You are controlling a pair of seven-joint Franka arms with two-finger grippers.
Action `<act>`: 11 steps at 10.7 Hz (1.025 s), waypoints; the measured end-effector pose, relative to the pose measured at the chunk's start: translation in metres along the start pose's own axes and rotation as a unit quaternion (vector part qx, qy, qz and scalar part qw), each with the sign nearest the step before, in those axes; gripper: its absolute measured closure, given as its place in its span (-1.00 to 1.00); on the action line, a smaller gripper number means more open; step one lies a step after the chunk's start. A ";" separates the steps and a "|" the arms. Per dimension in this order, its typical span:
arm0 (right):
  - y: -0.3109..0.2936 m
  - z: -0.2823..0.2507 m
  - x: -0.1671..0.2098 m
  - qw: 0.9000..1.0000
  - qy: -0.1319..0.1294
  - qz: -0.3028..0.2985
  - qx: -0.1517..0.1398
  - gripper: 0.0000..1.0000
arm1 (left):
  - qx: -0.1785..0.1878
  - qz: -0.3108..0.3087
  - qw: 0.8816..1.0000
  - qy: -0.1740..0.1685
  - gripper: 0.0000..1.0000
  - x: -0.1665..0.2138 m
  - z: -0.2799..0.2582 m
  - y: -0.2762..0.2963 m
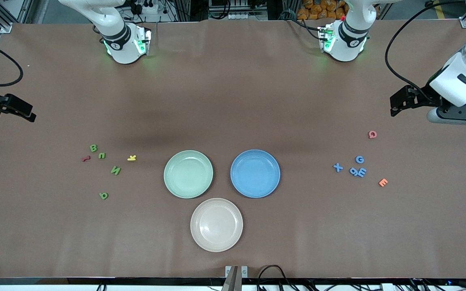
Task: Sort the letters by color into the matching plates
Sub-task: 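Move the left gripper to the blue m while the right gripper nears B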
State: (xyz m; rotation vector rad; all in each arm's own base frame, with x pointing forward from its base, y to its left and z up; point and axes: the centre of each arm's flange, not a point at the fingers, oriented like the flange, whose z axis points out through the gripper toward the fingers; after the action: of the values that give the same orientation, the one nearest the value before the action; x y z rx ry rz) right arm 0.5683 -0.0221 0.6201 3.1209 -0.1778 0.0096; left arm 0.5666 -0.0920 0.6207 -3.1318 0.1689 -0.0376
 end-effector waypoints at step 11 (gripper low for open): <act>-0.013 0.061 0.014 1.000 -0.003 -0.010 0.000 -1.00 | -0.009 0.024 0.999 -0.041 -1.00 0.031 0.066 -0.050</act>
State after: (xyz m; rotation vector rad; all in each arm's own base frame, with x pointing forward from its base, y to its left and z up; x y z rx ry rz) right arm 0.5835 -0.0121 0.5591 3.1226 -0.1472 0.0014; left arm 0.6041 -0.0450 0.5558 -3.1389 0.2439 0.0914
